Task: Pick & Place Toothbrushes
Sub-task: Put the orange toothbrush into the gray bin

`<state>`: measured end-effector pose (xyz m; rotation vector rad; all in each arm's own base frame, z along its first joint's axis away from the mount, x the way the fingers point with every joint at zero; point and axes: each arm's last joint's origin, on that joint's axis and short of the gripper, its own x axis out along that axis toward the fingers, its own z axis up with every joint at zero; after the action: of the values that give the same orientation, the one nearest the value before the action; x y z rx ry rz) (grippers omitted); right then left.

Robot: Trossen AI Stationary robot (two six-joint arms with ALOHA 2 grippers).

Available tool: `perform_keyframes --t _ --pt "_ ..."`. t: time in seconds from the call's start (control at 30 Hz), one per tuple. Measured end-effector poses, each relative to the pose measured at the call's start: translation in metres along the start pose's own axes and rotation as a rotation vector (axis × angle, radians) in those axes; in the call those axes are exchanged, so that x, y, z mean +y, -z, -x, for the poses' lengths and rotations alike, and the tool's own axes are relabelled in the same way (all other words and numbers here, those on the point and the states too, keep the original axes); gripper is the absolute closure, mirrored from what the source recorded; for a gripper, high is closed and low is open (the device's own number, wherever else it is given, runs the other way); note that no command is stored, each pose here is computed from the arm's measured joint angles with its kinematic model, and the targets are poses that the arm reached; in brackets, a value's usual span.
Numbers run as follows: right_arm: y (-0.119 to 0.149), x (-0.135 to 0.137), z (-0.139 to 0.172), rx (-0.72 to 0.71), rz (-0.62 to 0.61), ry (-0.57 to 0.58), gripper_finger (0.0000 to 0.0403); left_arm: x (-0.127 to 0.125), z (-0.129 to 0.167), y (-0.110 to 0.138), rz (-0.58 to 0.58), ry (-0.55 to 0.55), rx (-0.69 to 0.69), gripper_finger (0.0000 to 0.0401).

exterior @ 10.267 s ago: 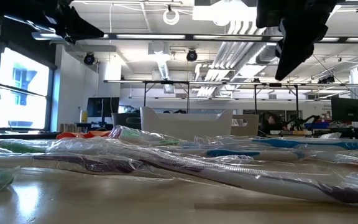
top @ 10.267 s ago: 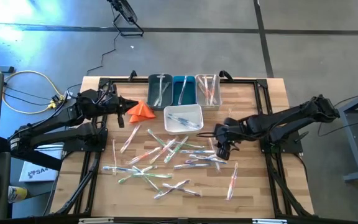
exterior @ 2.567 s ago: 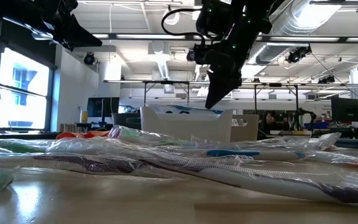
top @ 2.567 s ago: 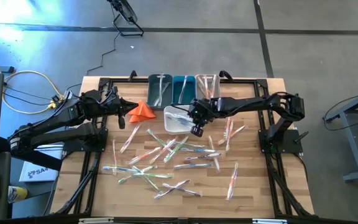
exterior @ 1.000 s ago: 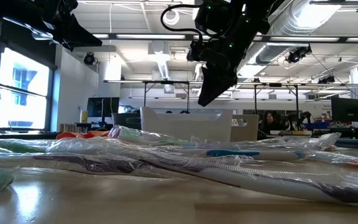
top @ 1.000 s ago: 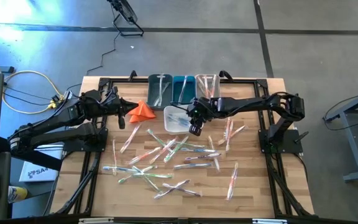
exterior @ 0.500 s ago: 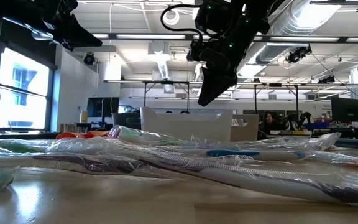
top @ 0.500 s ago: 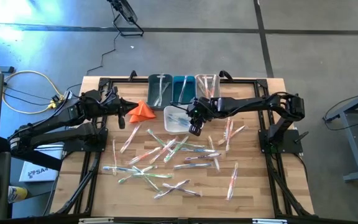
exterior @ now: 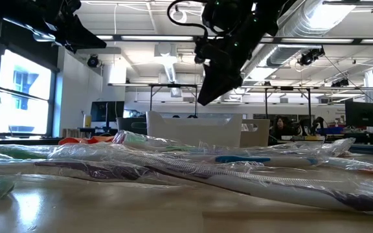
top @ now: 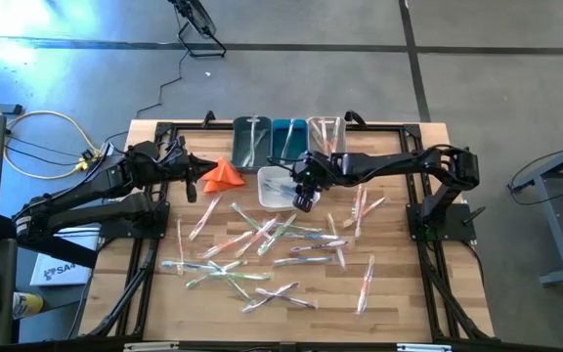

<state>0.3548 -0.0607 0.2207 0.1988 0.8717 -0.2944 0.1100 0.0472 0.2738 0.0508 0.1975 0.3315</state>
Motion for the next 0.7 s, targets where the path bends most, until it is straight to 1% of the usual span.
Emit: perform_keyframes --t 0.27,0.6,0.7 --pt "0.0 0.0 0.005 0.009 -0.017 0.001 0.0284 0.0 0.0 0.0 0.0 0.0 0.0 0.0393" --pt "-0.005 -0.002 0.043 -0.04 -0.022 0.0 0.0284 0.0 0.0 0.0 0.0 0.003 0.0 0.0393" --pt "-0.005 -0.003 0.05 -0.046 -0.023 -0.002 0.0284 0.0 0.0 0.0 0.0 0.005 0.0 0.0393"
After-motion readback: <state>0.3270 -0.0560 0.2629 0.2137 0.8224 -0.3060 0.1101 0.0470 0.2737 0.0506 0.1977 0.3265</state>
